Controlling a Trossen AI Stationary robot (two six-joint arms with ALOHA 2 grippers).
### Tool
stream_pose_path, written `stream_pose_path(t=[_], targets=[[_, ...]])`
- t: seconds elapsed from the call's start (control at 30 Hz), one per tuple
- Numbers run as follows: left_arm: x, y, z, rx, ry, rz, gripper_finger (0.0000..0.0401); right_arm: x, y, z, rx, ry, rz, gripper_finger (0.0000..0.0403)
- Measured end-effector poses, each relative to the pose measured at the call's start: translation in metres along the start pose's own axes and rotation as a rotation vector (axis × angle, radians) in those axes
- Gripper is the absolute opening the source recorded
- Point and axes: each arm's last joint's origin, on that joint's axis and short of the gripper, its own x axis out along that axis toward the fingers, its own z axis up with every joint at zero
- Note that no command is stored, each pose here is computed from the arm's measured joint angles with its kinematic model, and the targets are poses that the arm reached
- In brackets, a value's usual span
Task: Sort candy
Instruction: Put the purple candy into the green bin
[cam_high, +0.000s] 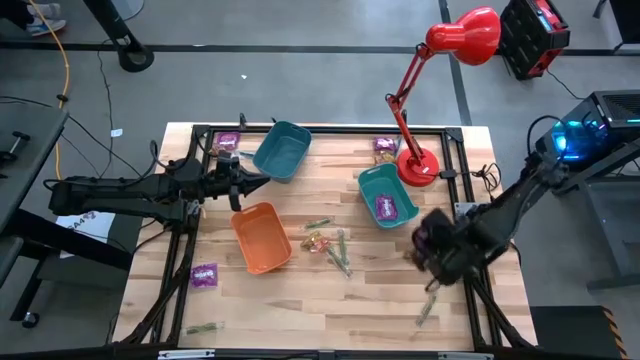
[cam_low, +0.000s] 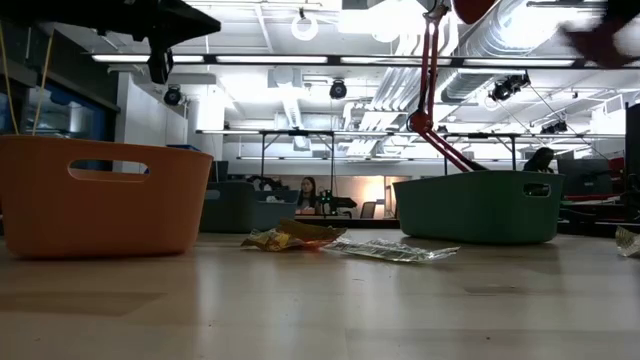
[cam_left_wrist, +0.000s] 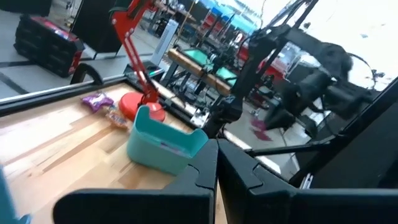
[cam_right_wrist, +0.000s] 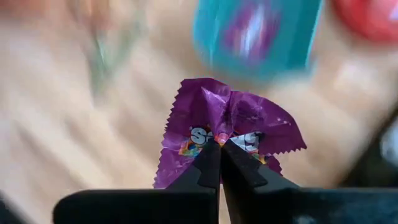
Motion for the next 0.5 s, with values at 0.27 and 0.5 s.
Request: stream_pose_path(t=[0.27,0.5], targets=[[-0.002,-0.007,0.019,0.037,-0.04,0.0,0.0,0.053,-0.011,0.042,0.037,-0.104,-0.106,0.0033],[-0.002,-0.016,0.047,0.114,-0.007,0.071,0.0,0.103,-0.018,0.071,-0.006,-0.034,-0.031,0.0137]])
